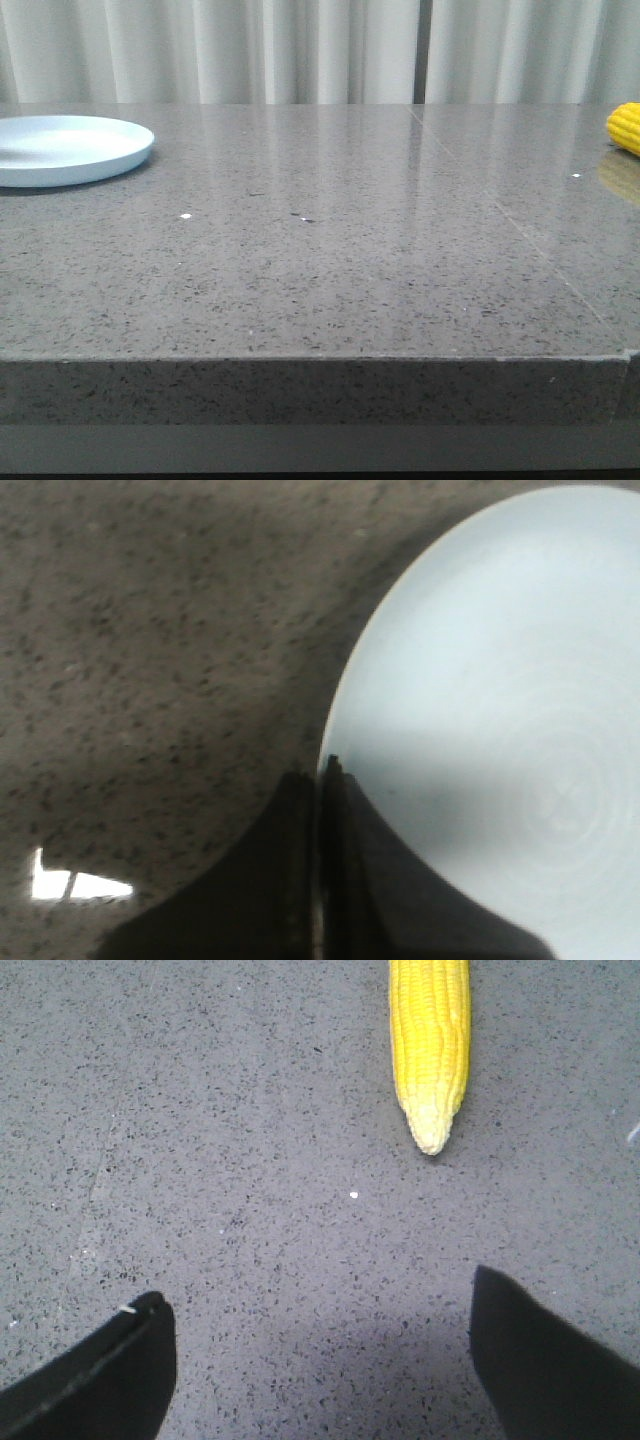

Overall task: Place corn on plate with both arms
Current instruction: 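Grip the plate rim with the left gripper and lift it, then carry the plate toward the table centre and lower it with the left gripper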

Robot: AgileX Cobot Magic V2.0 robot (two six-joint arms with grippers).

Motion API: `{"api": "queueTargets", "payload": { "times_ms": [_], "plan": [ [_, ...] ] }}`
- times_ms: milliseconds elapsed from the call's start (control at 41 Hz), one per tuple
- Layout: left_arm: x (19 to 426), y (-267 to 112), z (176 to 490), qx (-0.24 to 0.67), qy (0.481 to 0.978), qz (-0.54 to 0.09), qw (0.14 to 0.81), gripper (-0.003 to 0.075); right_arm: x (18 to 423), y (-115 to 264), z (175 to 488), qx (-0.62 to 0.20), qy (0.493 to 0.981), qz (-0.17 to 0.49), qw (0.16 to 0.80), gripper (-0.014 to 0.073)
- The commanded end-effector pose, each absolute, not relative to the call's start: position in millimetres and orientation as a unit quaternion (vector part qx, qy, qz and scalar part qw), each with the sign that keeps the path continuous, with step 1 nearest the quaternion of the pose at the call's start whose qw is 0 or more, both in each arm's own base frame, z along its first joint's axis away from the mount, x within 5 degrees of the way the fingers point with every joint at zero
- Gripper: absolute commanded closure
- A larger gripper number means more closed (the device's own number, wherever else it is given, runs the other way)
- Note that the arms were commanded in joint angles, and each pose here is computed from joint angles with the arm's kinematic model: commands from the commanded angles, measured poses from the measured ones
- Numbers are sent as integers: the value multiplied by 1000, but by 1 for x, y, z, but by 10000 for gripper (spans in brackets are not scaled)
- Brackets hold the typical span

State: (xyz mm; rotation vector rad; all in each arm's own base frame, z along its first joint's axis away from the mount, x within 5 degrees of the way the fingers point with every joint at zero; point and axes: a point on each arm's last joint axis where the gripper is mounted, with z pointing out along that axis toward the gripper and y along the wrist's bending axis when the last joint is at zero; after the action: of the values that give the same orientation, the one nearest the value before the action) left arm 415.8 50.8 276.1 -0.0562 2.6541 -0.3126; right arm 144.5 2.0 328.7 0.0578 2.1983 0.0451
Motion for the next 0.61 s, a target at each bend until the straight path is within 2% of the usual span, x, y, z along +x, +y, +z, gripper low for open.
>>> {"api": "queueTargets", "payload": {
  "times_ms": [0,269,464,586],
  "plan": [
    [412,37,328,8,941,-162,299,741,149,0,345,19,867,9,498,-29],
    [413,-22,365,87,920,-204,322,741,149,0,345,19,867,9,498,-29],
    [408,-83,369,153,907,-226,320,741,149,0,345,19,867,9,498,-29],
    [406,-120,359,188,904,-240,301,741,149,0,345,19,867,9,498,-29]
  ]
}}
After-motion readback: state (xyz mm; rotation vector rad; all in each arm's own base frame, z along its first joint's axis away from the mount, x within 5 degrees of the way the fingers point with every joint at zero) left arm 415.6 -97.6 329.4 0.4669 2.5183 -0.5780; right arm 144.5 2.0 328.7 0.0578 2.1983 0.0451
